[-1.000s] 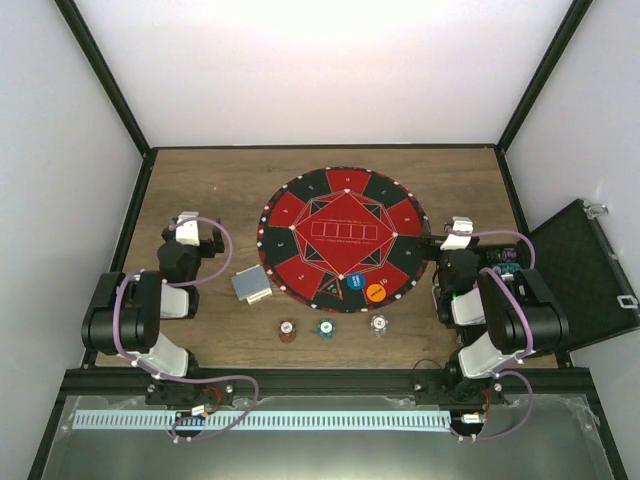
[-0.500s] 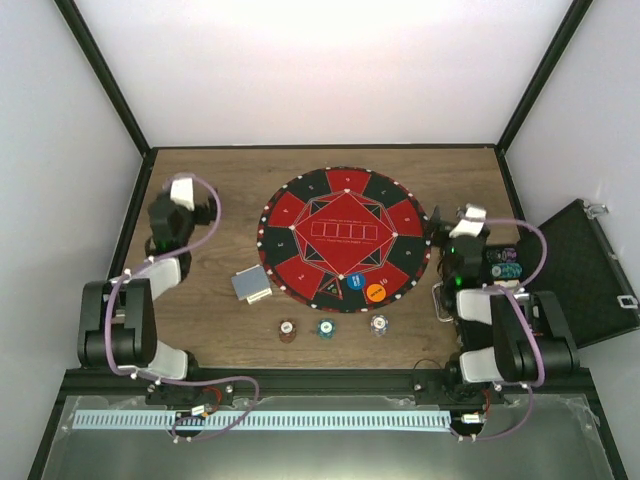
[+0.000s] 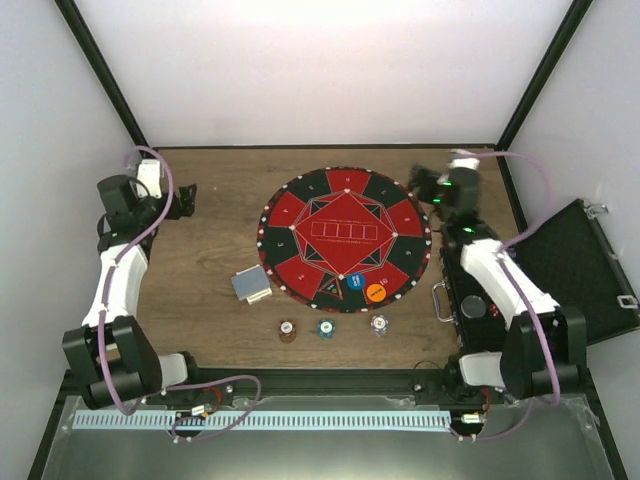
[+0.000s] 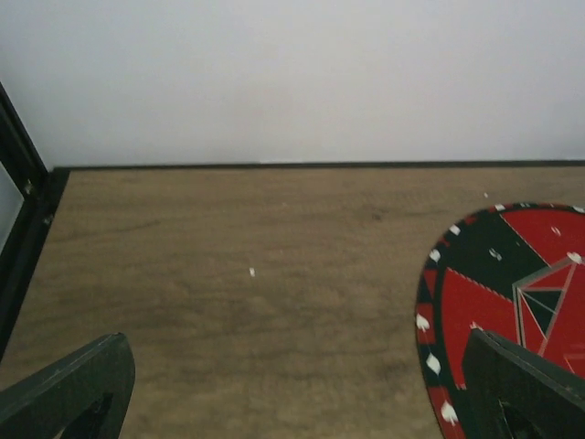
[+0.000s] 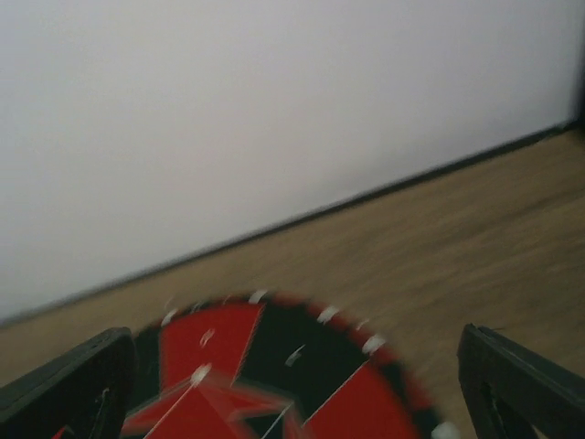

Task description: Distribute texas hold em gaming equipment

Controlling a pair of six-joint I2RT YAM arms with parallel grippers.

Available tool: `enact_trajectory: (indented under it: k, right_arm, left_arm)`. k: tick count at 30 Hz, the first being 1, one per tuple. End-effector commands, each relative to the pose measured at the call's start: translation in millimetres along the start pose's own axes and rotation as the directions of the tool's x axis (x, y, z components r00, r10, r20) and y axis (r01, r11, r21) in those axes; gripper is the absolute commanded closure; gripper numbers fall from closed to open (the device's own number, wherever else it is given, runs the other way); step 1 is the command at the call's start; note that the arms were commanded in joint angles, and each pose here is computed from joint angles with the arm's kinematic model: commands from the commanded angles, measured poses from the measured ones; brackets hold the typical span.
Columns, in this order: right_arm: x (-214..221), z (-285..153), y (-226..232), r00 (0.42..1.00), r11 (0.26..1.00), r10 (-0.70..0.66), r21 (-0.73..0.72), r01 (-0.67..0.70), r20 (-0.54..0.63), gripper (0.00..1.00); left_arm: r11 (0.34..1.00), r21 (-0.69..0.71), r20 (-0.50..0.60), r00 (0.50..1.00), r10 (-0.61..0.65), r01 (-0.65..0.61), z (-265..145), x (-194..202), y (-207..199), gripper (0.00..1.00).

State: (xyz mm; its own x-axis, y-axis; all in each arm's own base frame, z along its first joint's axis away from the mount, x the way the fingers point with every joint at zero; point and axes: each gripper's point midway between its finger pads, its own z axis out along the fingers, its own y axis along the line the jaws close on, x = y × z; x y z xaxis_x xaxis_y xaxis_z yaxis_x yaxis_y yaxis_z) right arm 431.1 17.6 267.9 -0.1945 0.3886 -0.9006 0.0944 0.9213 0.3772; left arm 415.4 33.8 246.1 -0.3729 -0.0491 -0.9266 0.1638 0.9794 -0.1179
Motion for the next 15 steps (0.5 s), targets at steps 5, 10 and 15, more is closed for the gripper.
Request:
enact_trajectory:
  k: [5, 10, 15]
  right_arm:
    - [175.4, -62.3, 139.6, 0.805, 0.926, -0.376, -0.205, 0.316, -0.459, 0.11]
    - [253.8, -113.7, 163.3, 0.677, 0.896, -0.444, -0.302, 0.326, -0.587, 0.19]
    - [301.9, -139.3, 164.6, 0.572, 0.876, -0.481, -0.349, 0.332, -0.665, 0.33]
  left_arm:
    - [0.996, 0.087, -0.176, 0.984, 0.042, -0.027, -34.1, 35.2, -22.2, 0.00]
    - [0.990, 0.140, -0.246, 0.967, 0.066, -0.032, -38.4, 47.2, -30.2, 0.00]
    - [0.990, 0.142, -0.271, 0.961, 0.047, -0.008, -39.1, 51.2, -31.1, 0.00]
